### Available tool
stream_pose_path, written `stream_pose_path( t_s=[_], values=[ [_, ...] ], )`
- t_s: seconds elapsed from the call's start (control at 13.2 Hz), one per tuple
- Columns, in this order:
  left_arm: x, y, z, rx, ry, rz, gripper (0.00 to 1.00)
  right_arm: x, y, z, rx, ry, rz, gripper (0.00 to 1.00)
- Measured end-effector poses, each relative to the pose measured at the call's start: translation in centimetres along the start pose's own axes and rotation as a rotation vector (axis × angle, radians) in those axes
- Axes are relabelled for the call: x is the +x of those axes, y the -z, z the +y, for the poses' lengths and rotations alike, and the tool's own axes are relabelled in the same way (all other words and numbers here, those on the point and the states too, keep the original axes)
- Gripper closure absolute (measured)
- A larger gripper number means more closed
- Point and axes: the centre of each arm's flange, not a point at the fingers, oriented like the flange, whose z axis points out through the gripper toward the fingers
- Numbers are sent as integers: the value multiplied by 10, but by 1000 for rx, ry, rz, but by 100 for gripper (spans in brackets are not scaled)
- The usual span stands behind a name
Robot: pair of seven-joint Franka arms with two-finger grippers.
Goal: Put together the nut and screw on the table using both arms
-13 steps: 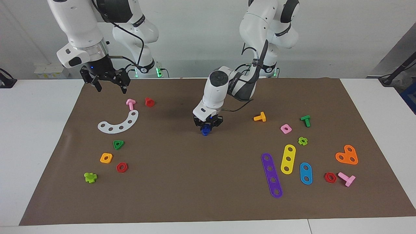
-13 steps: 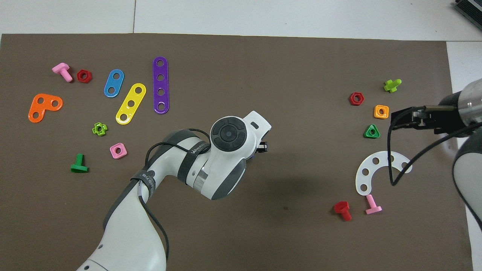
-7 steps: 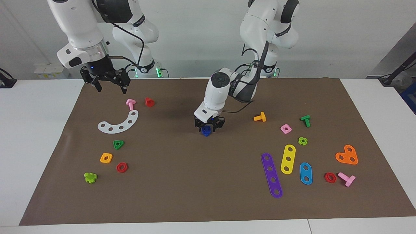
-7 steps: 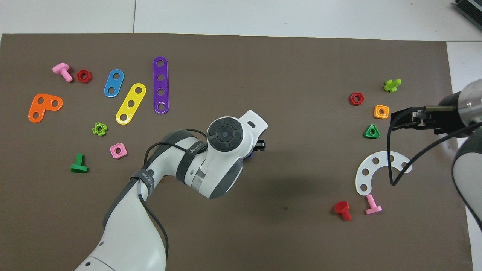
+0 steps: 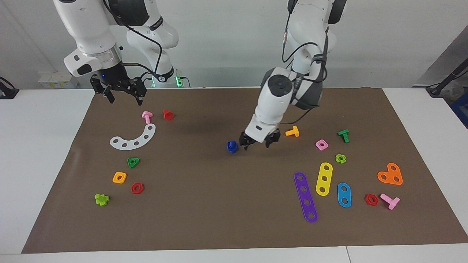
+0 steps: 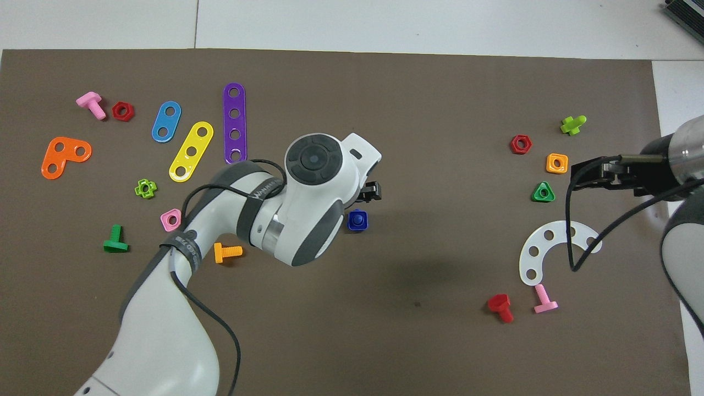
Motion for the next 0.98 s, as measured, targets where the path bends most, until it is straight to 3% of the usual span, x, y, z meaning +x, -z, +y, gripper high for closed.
stream_pose_path(
  t_s=[0.23, 0.53, 0.68, 0.98],
  values=[
    [35, 46, -123, 28, 80, -56, 5, 0, 0, 0, 0, 0, 0, 0],
    [40, 46, -240, 52, 29, -119, 9, 0, 0, 0, 0, 0, 0, 0],
    [32, 60, -250, 50, 17, -105, 8, 0, 0, 0, 0, 0, 0, 0],
    [12, 123, -245, 39, -4, 3, 7, 0, 0, 0, 0, 0, 0, 0]
  ],
)
